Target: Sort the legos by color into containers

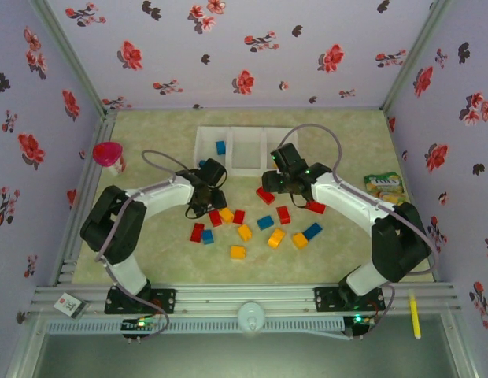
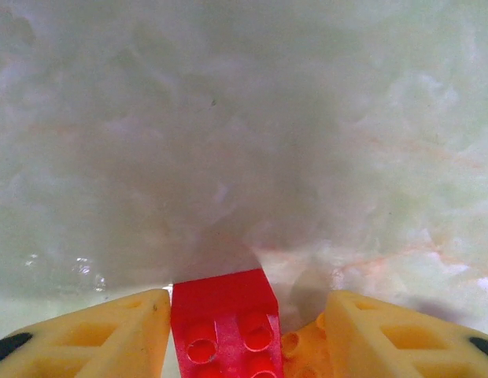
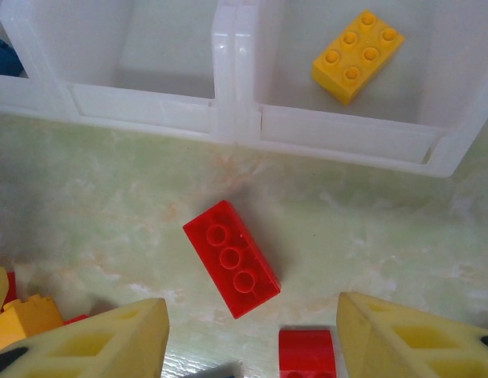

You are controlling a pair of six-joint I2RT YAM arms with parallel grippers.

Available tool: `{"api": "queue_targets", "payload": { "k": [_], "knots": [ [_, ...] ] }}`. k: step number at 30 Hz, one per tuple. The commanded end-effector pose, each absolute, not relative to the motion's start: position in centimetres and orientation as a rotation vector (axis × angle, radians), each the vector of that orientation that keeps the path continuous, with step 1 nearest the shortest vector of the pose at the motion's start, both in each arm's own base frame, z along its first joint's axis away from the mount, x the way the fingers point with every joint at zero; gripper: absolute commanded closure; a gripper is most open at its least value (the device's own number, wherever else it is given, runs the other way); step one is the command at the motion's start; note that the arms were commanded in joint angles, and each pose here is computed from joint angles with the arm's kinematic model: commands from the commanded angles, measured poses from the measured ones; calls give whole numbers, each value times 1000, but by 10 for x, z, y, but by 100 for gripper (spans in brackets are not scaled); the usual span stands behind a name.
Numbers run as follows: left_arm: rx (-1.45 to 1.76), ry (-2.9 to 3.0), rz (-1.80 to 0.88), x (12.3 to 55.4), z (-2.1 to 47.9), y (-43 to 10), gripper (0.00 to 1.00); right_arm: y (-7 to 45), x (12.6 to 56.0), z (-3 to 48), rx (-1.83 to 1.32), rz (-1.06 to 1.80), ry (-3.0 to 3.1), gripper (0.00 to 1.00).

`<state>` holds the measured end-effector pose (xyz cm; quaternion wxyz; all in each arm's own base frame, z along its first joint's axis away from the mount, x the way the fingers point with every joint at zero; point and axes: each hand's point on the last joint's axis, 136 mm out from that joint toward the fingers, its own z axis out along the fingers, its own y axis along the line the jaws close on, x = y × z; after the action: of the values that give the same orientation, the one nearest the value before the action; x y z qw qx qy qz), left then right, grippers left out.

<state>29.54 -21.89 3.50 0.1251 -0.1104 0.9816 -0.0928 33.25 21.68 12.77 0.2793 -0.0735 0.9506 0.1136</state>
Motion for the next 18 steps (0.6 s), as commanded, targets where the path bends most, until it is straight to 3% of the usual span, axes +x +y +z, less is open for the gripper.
{"api": "queue_targets", "payload": {
  "k": [1,7,18],
  "knots": [
    [-283,2879,-239,297,37,-217,47,206,329,133,-173,270,2548,41],
    [-267,2890,-150,288,37,-203,43,202,329,139,-174,254,2538,41],
    [-190,2925,-111,280,32,-208,49,197,325,133,-161,244,2548,41]
  ]
}}
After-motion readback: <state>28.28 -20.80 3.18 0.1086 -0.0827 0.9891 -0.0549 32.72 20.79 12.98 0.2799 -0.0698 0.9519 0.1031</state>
